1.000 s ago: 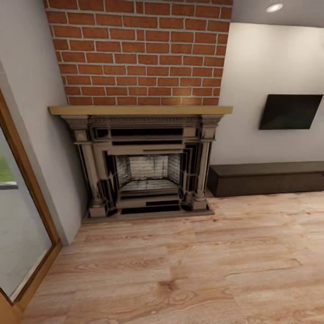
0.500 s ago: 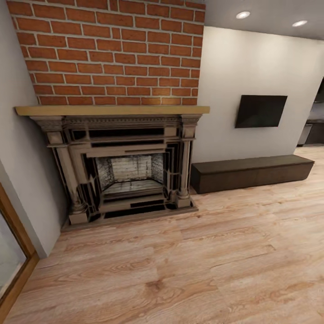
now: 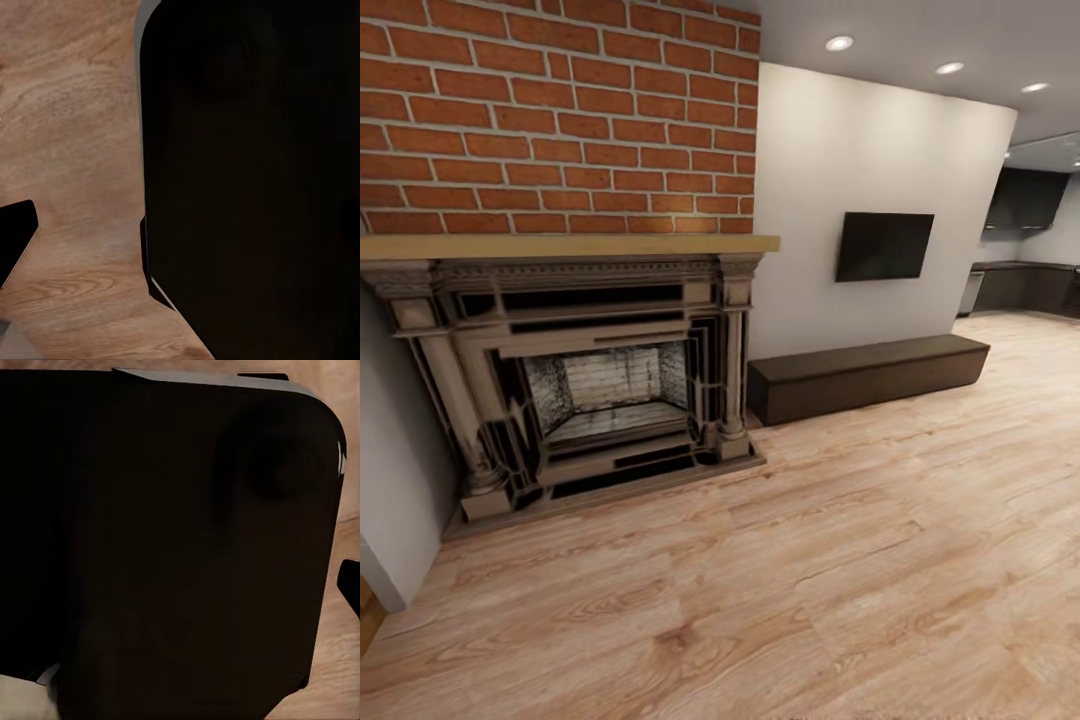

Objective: Turn on the radio receiver that's on the table in the living room.

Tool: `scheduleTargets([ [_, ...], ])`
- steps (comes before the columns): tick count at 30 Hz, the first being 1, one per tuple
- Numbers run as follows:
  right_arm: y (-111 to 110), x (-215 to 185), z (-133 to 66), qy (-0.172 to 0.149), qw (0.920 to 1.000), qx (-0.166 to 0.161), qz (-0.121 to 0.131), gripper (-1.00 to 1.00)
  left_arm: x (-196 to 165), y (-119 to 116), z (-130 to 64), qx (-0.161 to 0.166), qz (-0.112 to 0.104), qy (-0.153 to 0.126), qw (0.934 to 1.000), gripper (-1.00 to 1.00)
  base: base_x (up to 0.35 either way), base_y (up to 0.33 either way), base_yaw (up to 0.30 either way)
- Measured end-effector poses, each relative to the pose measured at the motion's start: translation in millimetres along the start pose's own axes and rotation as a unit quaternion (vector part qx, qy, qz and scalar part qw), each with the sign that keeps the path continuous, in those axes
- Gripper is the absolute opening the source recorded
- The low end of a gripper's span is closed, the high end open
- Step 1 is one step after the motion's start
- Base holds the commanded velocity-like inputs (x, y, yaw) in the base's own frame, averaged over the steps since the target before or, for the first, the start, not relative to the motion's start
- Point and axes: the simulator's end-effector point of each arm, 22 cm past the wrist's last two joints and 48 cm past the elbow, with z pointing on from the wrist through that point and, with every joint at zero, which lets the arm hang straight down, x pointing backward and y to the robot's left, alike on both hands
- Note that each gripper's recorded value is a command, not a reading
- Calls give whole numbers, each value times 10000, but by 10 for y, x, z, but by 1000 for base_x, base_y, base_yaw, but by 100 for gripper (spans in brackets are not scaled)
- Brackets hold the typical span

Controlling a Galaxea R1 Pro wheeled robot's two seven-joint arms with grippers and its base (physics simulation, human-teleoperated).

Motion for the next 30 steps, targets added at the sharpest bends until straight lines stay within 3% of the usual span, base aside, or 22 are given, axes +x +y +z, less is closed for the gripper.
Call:
scheduleTargets([
  [30, 3, 2, 0, 2, 10000, -8, 4, 100, 10, 10, 0, -6, 12, 10, 10000, 100, 0, 0, -282],
])
